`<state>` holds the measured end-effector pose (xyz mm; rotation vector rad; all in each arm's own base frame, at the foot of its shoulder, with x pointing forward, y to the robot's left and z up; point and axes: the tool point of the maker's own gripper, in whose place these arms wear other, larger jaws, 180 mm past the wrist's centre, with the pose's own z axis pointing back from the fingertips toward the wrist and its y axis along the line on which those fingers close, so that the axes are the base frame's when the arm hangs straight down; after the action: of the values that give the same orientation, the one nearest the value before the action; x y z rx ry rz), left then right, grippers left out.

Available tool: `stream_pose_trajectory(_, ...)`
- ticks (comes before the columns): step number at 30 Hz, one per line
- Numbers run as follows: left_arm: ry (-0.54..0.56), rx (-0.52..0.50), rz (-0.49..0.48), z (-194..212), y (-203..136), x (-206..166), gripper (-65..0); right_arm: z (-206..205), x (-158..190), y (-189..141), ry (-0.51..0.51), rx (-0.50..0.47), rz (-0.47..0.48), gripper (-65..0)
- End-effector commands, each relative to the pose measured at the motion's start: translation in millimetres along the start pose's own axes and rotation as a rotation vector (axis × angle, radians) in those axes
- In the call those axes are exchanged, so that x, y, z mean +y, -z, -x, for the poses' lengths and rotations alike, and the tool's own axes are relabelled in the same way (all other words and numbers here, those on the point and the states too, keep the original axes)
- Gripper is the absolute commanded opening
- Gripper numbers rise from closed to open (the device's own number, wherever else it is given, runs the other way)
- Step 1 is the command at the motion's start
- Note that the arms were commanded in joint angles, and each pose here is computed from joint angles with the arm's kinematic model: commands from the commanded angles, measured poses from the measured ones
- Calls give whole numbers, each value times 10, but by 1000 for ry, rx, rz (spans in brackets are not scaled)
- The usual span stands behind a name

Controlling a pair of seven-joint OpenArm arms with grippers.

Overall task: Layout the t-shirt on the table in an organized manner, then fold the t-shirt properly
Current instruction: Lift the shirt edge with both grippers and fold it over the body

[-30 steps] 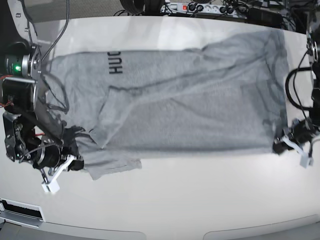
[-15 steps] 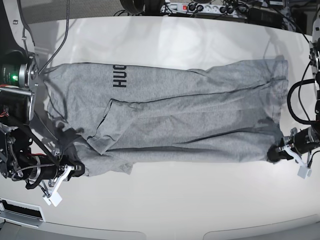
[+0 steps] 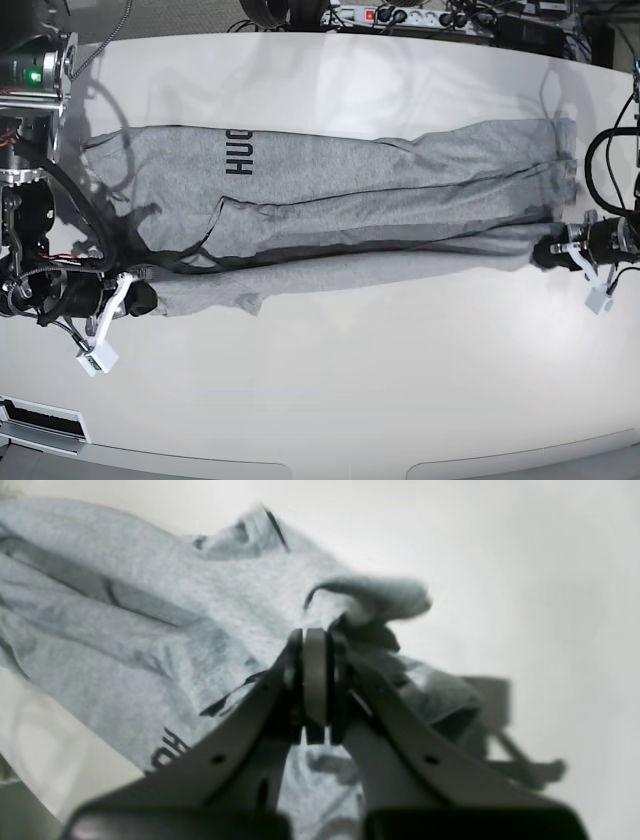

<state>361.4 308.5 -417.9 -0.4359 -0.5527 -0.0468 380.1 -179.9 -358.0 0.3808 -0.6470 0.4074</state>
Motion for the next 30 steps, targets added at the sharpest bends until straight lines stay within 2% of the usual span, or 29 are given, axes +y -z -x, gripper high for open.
stream_pose_trajectory(1,27,-72,5,-288,-135,2,-650,-192,-55,-141,-35,-48,20,-650)
stream_pose_trajectory(7,89,-77,3,-410,-246,-30,-650,1,69,-198,-41,5,-20,-650)
stream_pose_trajectory(16,156,-67,-6,-585,-557,-27,-650,371,94,-142,-29,84,-17,-650)
stream_pose_trajectory(30,73,42,41,100,-332,-53,-650,539,143,-124,-31,116,-34,-650)
